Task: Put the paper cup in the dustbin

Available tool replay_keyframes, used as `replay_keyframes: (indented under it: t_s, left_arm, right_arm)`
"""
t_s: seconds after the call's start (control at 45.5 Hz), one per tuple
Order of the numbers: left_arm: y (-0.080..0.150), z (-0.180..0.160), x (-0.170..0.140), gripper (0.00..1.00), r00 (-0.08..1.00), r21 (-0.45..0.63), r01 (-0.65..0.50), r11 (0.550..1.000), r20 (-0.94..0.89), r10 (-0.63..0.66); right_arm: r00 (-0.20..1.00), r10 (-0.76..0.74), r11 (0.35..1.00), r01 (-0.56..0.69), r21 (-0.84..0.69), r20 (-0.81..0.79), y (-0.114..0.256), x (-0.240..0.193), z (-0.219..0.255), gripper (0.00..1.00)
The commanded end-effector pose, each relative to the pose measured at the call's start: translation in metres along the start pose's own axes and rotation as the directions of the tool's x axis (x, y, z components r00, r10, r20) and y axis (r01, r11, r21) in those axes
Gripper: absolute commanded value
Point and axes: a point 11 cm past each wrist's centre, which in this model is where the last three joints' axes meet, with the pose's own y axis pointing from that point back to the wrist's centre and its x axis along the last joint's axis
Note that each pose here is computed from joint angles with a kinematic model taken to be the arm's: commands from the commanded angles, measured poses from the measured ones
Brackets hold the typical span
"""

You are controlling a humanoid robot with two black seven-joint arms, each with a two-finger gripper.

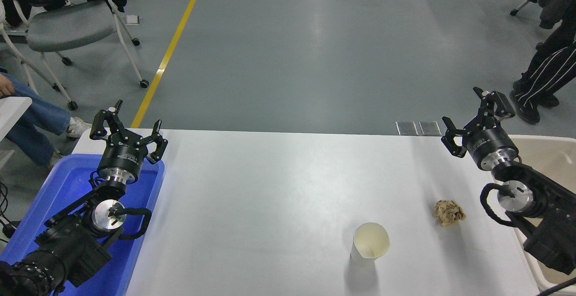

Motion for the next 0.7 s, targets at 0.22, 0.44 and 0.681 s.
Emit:
replay_keyframes:
  t_s: [0.22, 0.44, 0.681]
  left_arm:
    - [0.0, 0.0, 0.0, 1.0, 1.0, 0.0, 0.0, 1.0, 0.0, 0.0]
    - [0.0, 0.0, 0.0, 1.0, 1.0, 0.0, 0.0, 1.0, 0.0, 0.0]
    - [0.0, 0.0, 0.0, 1.0, 1.0, 0.0, 0.0, 1.0, 0.0, 0.0]
  right_arm:
    - [0.859, -0.242, 0.968, 0.181, -0.175, -0.451, 0.042, -0.077, -0.007, 1.0]
    - [0.612, -0.435, 0.9, 0.321, -0.295, -0.66, 0.061, -0.09, 0.01, 1.0]
    - [0.226, -0.644, 0.751, 0.365, -0.55, -0.73, 0.081, -0.092, 0.029, 1.0]
